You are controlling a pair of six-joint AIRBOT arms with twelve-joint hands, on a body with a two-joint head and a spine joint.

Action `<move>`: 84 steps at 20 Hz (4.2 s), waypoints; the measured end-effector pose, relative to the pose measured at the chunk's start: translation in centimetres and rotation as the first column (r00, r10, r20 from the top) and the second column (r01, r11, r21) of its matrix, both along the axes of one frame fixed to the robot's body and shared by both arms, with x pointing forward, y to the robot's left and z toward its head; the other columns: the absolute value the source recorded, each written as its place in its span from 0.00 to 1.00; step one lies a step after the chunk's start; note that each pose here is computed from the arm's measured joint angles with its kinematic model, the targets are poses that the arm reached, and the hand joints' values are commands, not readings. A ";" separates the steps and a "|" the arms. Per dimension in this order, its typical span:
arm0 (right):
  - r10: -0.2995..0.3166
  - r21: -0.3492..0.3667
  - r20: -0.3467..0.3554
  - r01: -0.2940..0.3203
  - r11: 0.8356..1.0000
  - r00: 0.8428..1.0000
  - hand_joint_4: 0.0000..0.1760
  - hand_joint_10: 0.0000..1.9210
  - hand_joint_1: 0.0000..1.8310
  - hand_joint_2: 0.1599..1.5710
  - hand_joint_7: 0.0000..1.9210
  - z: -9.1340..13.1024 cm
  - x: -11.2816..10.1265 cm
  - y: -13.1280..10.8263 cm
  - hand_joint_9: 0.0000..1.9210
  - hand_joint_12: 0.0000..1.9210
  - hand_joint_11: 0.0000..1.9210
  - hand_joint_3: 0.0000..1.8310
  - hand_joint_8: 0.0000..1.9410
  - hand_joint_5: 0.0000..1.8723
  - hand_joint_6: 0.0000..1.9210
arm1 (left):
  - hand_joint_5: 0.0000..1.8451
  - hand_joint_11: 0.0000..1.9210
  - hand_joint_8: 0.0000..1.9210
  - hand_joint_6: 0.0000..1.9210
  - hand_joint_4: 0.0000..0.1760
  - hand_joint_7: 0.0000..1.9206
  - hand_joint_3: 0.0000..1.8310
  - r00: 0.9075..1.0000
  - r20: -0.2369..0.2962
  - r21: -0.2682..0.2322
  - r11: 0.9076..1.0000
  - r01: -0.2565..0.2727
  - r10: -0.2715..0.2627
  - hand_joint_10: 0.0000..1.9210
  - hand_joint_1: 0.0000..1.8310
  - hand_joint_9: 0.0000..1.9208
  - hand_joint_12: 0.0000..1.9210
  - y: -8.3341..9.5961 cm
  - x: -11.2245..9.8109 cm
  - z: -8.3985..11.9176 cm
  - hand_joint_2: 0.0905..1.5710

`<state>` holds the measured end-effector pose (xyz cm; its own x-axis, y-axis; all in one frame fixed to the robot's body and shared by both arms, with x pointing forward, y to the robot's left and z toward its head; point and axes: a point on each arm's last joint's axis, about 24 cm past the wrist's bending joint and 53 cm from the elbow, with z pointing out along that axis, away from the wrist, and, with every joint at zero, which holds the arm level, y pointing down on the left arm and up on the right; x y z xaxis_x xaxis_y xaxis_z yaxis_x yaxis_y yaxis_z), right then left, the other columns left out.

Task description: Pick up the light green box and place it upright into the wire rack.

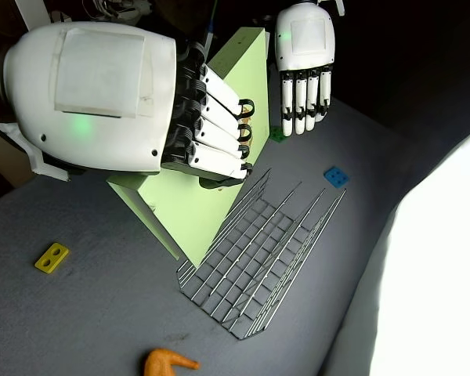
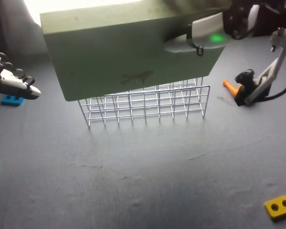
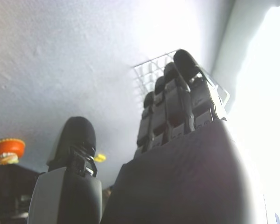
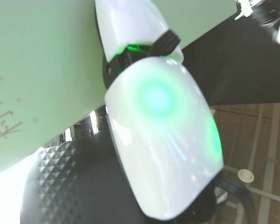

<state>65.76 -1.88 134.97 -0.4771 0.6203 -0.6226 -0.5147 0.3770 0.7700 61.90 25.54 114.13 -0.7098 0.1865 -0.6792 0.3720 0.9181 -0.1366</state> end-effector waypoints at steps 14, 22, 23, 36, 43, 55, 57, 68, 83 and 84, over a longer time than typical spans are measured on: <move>-0.040 -0.003 -0.068 0.040 0.999 0.997 0.00 0.75 0.75 0.71 0.48 -2.5 3.6 0.2 0.41 0.84 0.29 0.00 0.60 0.48 0.47 | 0.05 0.00 0.00 0.00 0.02 0.09 0.00 1.000 0.000 0.001 1.000 -0.003 0.003 0.00 0.21 0.11 0.47 0.1 0.1 0.0 0.84; -0.044 0.023 -0.094 0.046 0.999 0.995 0.00 0.74 0.74 0.71 0.47 -3.1 4.3 1.1 0.40 0.84 0.29 0.00 0.63 0.47 0.49 | 0.05 0.00 0.00 0.00 0.03 0.09 0.00 1.000 0.000 0.001 1.000 -0.002 0.002 0.00 0.21 0.11 0.48 0.1 0.1 0.0 0.84; -0.050 0.028 -0.099 0.053 0.998 0.994 0.00 0.76 0.74 0.72 0.46 -3.2 4.5 1.1 0.39 0.87 0.29 0.00 0.64 0.46 0.50 | 0.06 0.00 0.00 0.00 0.03 0.09 0.00 1.000 0.000 0.000 1.000 -0.002 0.002 0.00 0.23 0.11 0.47 0.1 0.1 0.0 0.84; -0.084 0.050 -0.108 0.089 0.995 0.991 0.00 0.73 0.75 0.70 0.48 -3.7 5.7 1.1 0.41 0.85 0.29 0.00 0.61 0.48 0.49 | 0.06 0.00 0.00 0.00 0.03 0.09 0.00 1.000 0.000 -0.001 1.000 -0.002 0.002 0.00 0.22 0.12 0.48 0.0 0.1 0.0 0.84; -0.102 0.023 -0.108 0.105 0.994 0.989 0.00 0.74 0.74 0.71 0.47 -5.0 6.2 0.9 0.40 0.85 0.29 0.00 0.62 0.47 0.51 | 0.04 0.00 0.00 0.00 0.04 0.09 0.00 1.000 0.000 0.001 1.000 -0.002 0.002 0.00 0.22 0.12 0.47 0.1 0.1 0.0 0.84; -0.115 -0.019 -0.135 0.113 0.993 0.984 0.00 0.75 0.74 0.71 0.47 -8.0 6.8 1.3 0.40 0.86 0.28 0.00 0.62 0.46 0.51 | 0.05 0.00 0.00 0.00 0.01 0.09 0.00 1.000 0.000 0.001 1.000 -0.006 0.006 0.00 0.21 0.12 0.48 0.2 0.2 0.0 0.85; -0.118 -0.027 -0.143 0.116 0.993 0.983 0.00 0.75 0.75 0.71 0.48 -8.7 7.0 1.3 0.40 0.87 0.28 0.00 0.61 0.47 0.50 | 0.04 0.00 0.00 0.00 0.02 0.09 0.00 1.000 0.000 0.001 1.000 -0.006 0.006 0.00 0.20 0.11 0.47 0.2 0.2 0.0 0.85; -0.133 -0.050 -0.159 0.127 0.991 0.978 0.00 0.74 0.74 0.71 0.48 -10.7 7.3 1.3 0.41 0.85 0.29 0.00 0.61 0.45 0.53 | 0.06 0.00 0.00 0.00 0.03 0.10 0.00 1.000 0.000 0.000 1.000 -0.006 0.006 0.00 0.22 0.12 0.47 0.2 0.2 0.0 0.84; -0.136 -0.056 -0.163 0.129 0.990 0.977 0.00 0.01 0.59 0.60 0.26 -10.8 7.3 0.9 0.28 0.67 0.01 0.00 0.00 0.22 0.00 | 0.06 0.00 0.00 0.01 0.04 0.10 0.00 1.000 0.003 -0.001 1.000 -0.008 0.008 0.00 0.23 0.12 0.47 0.3 0.3 0.1 0.83; -0.135 -0.058 -0.165 0.127 0.990 0.977 0.00 0.01 0.59 0.60 0.26 -10.9 7.3 0.8 0.27 0.67 0.01 0.00 0.00 0.22 0.00 | 0.06 0.00 0.00 0.01 0.04 0.10 0.00 1.000 0.005 -0.004 1.000 -0.008 0.008 0.00 0.23 0.12 0.47 0.2 0.3 0.2 0.83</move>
